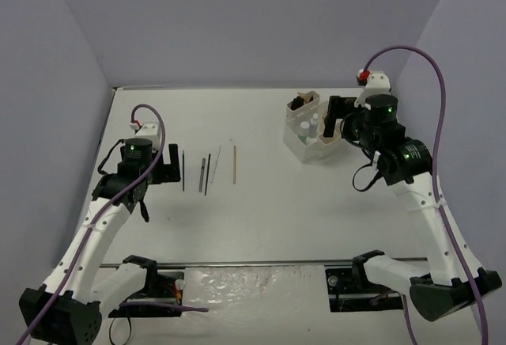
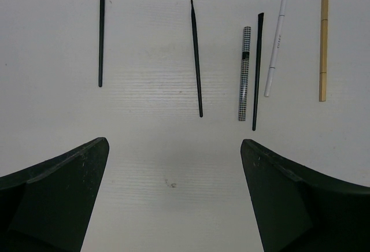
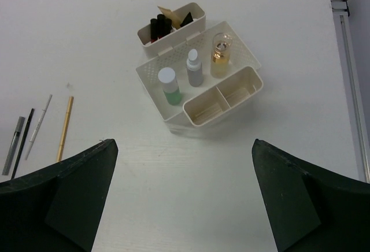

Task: Organize the makeup

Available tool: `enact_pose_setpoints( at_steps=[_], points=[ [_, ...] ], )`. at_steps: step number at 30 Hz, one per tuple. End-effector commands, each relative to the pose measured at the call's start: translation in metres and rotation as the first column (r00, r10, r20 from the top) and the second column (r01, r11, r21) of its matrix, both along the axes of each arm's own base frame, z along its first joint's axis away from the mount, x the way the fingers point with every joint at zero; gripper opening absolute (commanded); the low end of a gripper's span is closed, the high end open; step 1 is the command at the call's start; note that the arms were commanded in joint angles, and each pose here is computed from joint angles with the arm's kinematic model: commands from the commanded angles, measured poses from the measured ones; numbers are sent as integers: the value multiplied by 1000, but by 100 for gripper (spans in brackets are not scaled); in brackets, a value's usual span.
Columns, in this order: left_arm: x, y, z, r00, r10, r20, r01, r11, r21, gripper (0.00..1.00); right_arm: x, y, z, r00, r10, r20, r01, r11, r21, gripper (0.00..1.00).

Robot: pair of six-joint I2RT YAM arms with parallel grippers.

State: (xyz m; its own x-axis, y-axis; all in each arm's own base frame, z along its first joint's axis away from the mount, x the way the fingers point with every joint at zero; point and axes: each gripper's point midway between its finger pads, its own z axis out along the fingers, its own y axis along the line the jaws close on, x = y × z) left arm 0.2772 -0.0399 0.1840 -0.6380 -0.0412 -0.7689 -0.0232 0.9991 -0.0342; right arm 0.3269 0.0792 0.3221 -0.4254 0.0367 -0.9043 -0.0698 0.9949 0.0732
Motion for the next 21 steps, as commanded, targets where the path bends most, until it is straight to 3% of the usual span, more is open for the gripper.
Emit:
enact_pose_setpoints(
  at_steps=[1,12,21],
  points=[
    [33,16,1,996,89,-17,-90,993,-77,97,-23,-4,28,987,16,161,-24,999,46,100],
    [92,77,-27,965,235,-115,-247,964,-102,93,-55,-9,20,968,21,251,-49,993,106,100],
    [133,101,-89,942,211,-261,-250,960,-128,74,-62,3,8,965,82,248,-108,990,92,100]
  ],
)
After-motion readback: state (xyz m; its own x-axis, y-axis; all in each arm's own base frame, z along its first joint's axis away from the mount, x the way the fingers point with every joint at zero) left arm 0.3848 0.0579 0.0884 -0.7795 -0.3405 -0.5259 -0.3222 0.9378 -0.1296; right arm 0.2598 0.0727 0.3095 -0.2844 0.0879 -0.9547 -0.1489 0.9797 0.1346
